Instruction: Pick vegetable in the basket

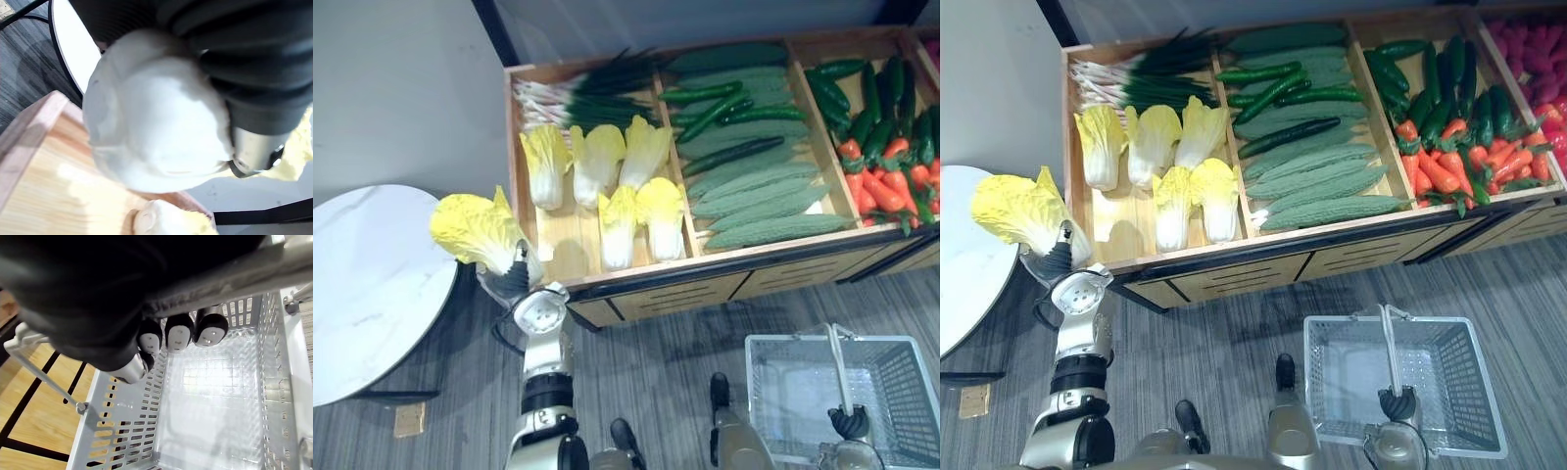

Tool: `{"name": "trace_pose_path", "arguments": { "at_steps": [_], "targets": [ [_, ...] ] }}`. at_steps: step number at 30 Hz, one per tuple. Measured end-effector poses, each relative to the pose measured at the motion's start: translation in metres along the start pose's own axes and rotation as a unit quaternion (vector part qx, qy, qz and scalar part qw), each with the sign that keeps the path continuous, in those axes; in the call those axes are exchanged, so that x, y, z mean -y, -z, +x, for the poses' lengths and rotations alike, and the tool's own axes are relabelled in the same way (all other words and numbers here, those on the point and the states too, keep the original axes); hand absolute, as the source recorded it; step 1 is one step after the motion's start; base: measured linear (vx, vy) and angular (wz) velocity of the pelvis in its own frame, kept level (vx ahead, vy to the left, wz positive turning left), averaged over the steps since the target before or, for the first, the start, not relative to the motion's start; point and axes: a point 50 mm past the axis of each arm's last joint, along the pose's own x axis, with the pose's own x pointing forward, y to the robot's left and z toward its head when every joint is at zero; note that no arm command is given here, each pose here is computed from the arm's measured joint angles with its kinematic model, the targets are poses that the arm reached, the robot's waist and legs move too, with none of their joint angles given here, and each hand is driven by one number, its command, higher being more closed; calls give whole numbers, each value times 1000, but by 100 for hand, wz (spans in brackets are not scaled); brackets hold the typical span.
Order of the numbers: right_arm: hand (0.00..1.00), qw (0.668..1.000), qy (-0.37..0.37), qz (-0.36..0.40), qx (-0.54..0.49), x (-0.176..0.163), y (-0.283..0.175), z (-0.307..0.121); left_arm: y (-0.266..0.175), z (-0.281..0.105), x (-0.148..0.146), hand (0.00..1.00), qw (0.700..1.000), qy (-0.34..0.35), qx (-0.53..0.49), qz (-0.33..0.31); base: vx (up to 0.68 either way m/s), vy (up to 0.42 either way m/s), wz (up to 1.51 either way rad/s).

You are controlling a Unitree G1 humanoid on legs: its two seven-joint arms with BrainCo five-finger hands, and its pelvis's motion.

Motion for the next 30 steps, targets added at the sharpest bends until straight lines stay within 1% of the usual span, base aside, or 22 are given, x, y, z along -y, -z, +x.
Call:
{"name": "trace_pose_path", "arguments": {
  "at_steps": [3, 4, 7, 9, 11, 12, 13, 15, 16, 17, 18, 19, 21, 23, 24, 25, 27, 28, 29, 30],
  "targets": [
    [100, 1000, -2, -13, -2, 1, 4, -2, -21, -2, 1, 100, 999, -2, 36, -30, -34, -34, 1],
    [100, 1000, -2, -16, -2, 1, 5, -2, -29, -4, 2, 100, 998, 1, 58, -31, -6, -41, -3],
    [100, 1000, 9, -26, -2, 12, 3, 3, -53, -12, 11, 100, 991, 36, 121, -41, -1, -31, -10],
    [100, 999, 25, -40, 4, 28, 0, 11, -64, -20, 16, 100, 984, 78, 153, -49, 1, -20, -29],
    [100, 997, 41, -60, 19, 48, -8, 21, -74, -31, 21, 100, 969, 141, 199, -37, -5, -12, -58],
    [100, 995, 53, -77, 42, 67, -22, 30, -78, -39, 26, 100, 952, 199, 233, -22, -3, -12, -75],
    [100, 994, 59, -83, 50, 74, -28, 33, -79, -41, 28, 100, 946, 217, 242, -16, -3, -17, -88],
    [100, 986, 72, -115, 93, 97, -51, 41, -81, -54, 37, 100, 916, 298, 269, 7, 1, -19, -82],
    [100, 984, 73, -124, 108, 101, -59, 43, -81, -58, 39, 100, 908, 317, 274, 11, 12, -13, -77],
    [100, 976, 74, -148, 144, 109, -77, 44, -79, -64, 42, 100, 890, 355, 285, 22, 20, -11, -61],
    [100, 970, 70, -163, 164, 112, -86, 45, -78, -67, 43, 100, 880, 374, 290, 28, 29, -1, -91],
    [100, 951, 52, -213, 218, 121, -110, 45, -75, -77, 48, 100, 849, 438, 294, 40, 29, 0, -74],
    [100, 938, 37, -243, 243, 125, -122, 45, -73, -84, 50, 100, 825, 480, 293, 44, 30, 11, -55],
    [100, 914, -1, -293, 281, 120, -140, 41, -70, -94, 53, 100, 770, 557, 304, 73, 31, 25, -58],
    [100, 908, -13, -303, 289, 117, -143, 39, -69, -95, 54, 100, 754, 576, 304, 80, 14, 24, -59],
    [100, 900, -29, -316, 299, 112, -146, 37, -68, -99, 54, 100, 730, 604, 305, 94, 13, 19, -51],
    [100, 879, -69, -337, 331, 103, -157, 29, -62, -114, 57, 100, 666, 681, 287, 103, 24, 8, -61],
    [100, 873, -77, -340, 340, 102, -160, 26, -62, -119, 59, 100, 650, 698, 284, 103, 38, -10, -61],
    [100, 862, -92, -340, 365, 101, -169, 19, -65, -134, 62, 100, 603, 738, 286, 96, 30, -11, -44],
    [100, 855, -99, -342, 377, 100, -174, 16, -68, -140, 62, 100, 585, 752, 291, 92, 29, -13, -61]
  ]
}}
